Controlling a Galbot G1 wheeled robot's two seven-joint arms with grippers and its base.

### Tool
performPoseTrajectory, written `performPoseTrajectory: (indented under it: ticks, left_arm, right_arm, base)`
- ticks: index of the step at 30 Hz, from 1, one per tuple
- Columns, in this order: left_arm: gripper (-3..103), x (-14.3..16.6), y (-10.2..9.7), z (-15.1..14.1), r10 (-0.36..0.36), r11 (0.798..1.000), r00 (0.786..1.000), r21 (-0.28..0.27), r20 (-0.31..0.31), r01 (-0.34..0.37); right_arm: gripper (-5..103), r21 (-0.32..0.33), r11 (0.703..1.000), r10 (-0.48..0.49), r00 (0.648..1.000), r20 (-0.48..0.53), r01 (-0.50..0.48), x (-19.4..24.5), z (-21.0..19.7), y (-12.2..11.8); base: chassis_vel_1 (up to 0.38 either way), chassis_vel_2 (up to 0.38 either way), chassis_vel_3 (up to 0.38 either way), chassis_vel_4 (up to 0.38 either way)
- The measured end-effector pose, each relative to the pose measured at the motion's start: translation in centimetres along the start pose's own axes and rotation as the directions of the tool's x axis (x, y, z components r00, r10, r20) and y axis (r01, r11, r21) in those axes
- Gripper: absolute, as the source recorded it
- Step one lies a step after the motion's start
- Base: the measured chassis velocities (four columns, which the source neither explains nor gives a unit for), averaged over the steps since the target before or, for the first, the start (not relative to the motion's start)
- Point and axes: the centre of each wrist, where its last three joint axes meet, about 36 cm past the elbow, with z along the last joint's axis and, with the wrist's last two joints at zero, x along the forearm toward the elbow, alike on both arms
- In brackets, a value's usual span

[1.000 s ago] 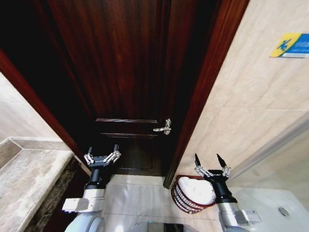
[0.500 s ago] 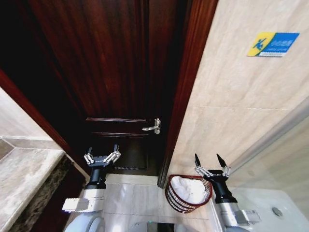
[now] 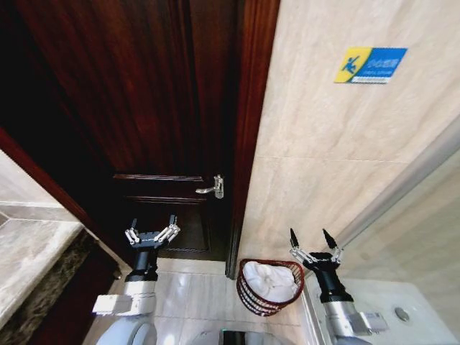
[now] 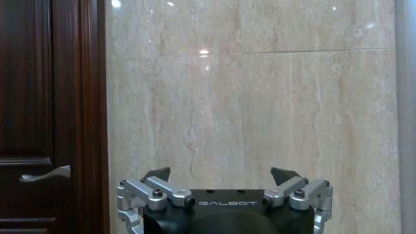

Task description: Discard the used towel into the hamper.

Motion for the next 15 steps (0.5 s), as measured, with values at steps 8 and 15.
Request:
performPoseTrajectory:
  ticks: [8, 15]
  left_arm:
    - [100, 0.0, 0.01, 0.0, 0.0, 1.0, 1.0, 0.0, 0.0, 0.0]
    - [100, 0.0, 0.01, 0.0, 0.0, 1.0, 1.0, 0.0, 0.0, 0.0]
  right_arm:
    - [100, -0.001, 1.0, 0.0, 1.0, 0.0, 0.0, 0.0, 0.0, 0.01]
    - [100, 0.0, 1.0, 0.0, 1.0, 0.0, 0.0, 0.0, 0.0, 0.01]
  base:
    - [0.019, 0.016, -0.009, -0.007]
    - [0.013, -0.024, -0.009, 0.027]
